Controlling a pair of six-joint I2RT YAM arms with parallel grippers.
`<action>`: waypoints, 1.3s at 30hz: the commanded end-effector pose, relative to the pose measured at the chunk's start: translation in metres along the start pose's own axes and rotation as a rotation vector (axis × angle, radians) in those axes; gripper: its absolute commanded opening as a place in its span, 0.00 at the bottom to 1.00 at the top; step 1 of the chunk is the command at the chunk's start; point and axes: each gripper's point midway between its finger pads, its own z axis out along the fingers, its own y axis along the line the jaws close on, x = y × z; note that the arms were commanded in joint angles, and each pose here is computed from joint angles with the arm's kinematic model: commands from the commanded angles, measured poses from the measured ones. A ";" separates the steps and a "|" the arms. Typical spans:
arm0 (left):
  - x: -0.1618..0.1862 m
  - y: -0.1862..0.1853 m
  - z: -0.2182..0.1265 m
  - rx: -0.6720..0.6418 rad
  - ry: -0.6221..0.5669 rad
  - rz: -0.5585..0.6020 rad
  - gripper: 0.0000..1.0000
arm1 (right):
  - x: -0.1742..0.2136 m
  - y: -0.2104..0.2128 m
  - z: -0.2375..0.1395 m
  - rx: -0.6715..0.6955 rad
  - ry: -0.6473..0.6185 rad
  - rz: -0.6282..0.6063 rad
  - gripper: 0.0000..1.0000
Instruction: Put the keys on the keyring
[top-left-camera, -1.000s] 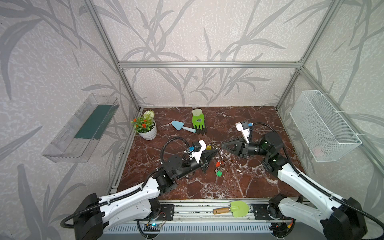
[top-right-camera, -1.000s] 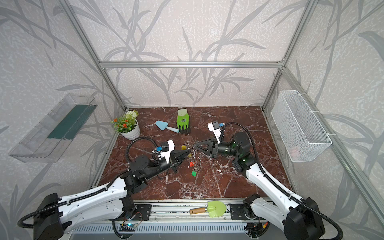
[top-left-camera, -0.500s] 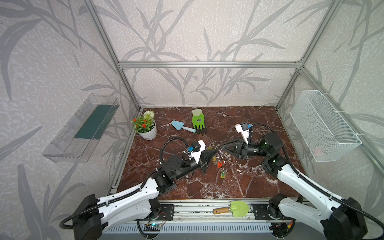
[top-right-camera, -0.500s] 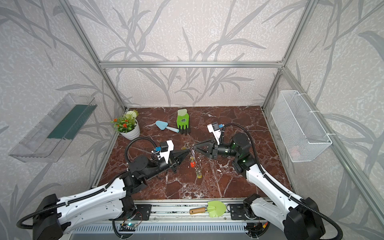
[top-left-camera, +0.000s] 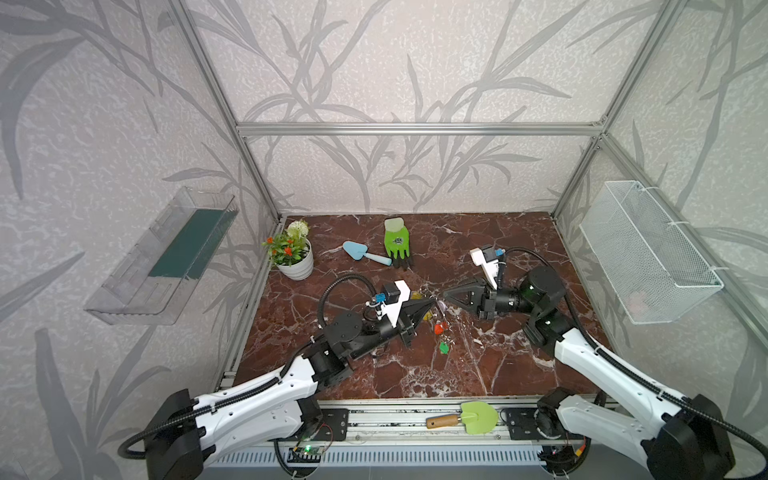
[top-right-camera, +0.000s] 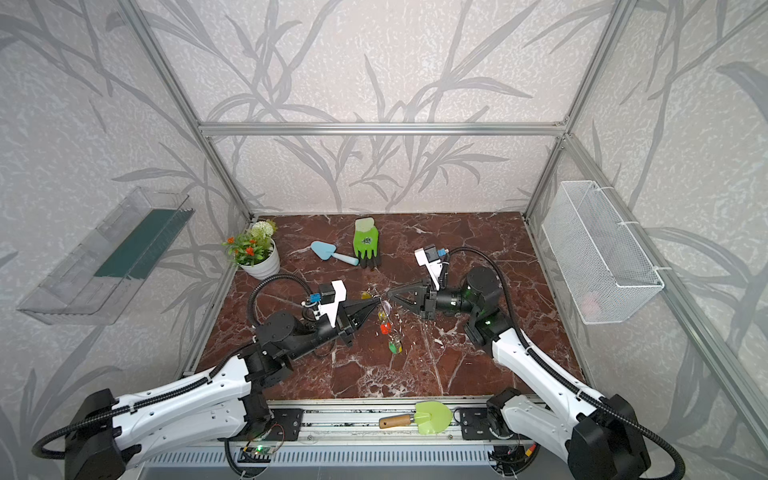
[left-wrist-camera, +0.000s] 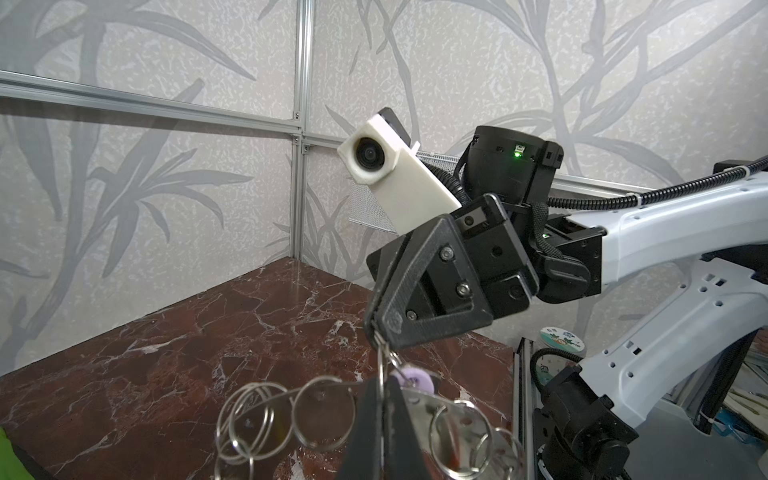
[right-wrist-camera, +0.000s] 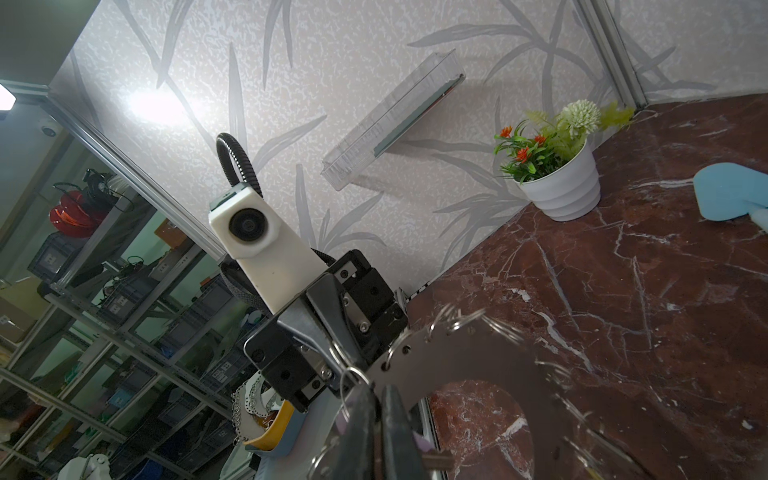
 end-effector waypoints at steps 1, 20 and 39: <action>-0.037 -0.008 -0.001 0.023 -0.105 0.025 0.00 | 0.001 0.007 -0.001 -0.032 0.003 -0.029 0.05; -0.051 -0.018 -0.002 0.070 -0.141 0.042 0.00 | 0.012 -0.011 0.004 0.008 0.030 0.004 0.00; -0.058 -0.011 0.001 0.033 -0.180 0.036 0.00 | 0.033 -0.023 0.010 0.073 0.083 -0.010 0.00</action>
